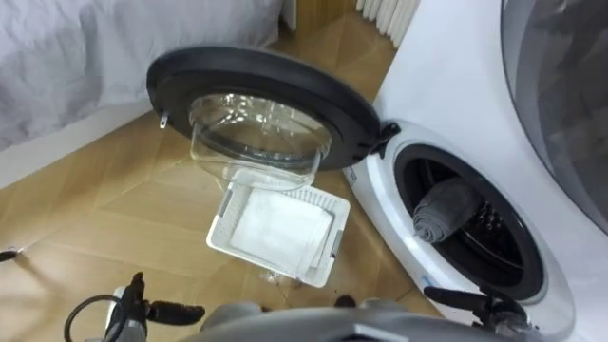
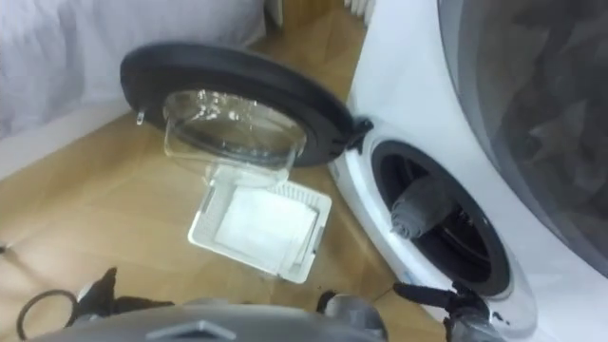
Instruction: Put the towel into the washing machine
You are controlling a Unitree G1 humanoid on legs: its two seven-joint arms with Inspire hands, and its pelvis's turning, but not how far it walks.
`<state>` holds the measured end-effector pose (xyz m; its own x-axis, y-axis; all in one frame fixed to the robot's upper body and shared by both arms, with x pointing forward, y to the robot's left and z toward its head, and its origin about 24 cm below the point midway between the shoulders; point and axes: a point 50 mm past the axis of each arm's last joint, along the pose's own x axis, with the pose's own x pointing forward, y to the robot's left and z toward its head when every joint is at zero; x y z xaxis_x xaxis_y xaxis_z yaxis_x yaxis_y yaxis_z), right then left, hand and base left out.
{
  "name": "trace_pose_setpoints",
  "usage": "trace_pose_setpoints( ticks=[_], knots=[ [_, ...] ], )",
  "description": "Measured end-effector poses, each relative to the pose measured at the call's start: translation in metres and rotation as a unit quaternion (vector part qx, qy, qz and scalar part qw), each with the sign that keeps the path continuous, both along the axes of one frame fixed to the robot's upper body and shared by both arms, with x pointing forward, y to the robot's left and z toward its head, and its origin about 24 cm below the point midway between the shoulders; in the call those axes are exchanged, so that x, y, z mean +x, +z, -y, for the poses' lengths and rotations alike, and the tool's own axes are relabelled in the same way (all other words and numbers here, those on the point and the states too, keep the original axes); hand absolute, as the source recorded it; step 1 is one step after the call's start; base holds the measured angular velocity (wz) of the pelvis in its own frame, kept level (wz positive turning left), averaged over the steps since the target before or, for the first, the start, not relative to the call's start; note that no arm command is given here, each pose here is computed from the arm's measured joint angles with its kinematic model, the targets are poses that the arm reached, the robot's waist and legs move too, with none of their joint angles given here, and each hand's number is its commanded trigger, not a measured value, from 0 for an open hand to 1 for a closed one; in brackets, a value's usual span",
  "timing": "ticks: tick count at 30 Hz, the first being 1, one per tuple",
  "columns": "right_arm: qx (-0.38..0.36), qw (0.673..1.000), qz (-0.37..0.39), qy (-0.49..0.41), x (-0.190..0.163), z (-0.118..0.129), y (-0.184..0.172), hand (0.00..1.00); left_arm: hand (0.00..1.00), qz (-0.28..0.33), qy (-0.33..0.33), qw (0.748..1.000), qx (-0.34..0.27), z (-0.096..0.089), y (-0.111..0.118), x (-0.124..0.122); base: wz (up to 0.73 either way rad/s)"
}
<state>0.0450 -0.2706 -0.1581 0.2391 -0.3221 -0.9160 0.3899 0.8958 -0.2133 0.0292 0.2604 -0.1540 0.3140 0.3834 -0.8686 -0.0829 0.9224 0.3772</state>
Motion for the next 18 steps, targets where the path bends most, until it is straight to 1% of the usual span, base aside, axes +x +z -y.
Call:
trace_pose_setpoints(
  ticks=[4,8,11,18],
  knots=[
    [0.014,1.0,-0.007,0.004,-0.007,-0.007,-0.003,0.0,0.0,-0.013,-0.012,1.0,0.003,0.001,-0.001,-0.004,-0.02],
    [0.036,0.999,-0.015,0.021,-0.012,-0.016,-0.006,0.0,0.0,-0.021,0.0,1.0,-0.001,0.001,-0.002,-0.006,-0.04],
    [0.043,0.999,-0.022,0.022,-0.016,-0.017,-0.006,0.0,0.0,-0.031,0.003,1.0,-0.005,0.002,-0.003,-0.008,-0.03],
    [0.055,0.998,-0.031,0.021,-0.018,-0.018,-0.007,0.0,0.0,-0.072,-0.021,0.997,-0.018,0.008,-0.006,-0.015,-0.01]
  ],
)
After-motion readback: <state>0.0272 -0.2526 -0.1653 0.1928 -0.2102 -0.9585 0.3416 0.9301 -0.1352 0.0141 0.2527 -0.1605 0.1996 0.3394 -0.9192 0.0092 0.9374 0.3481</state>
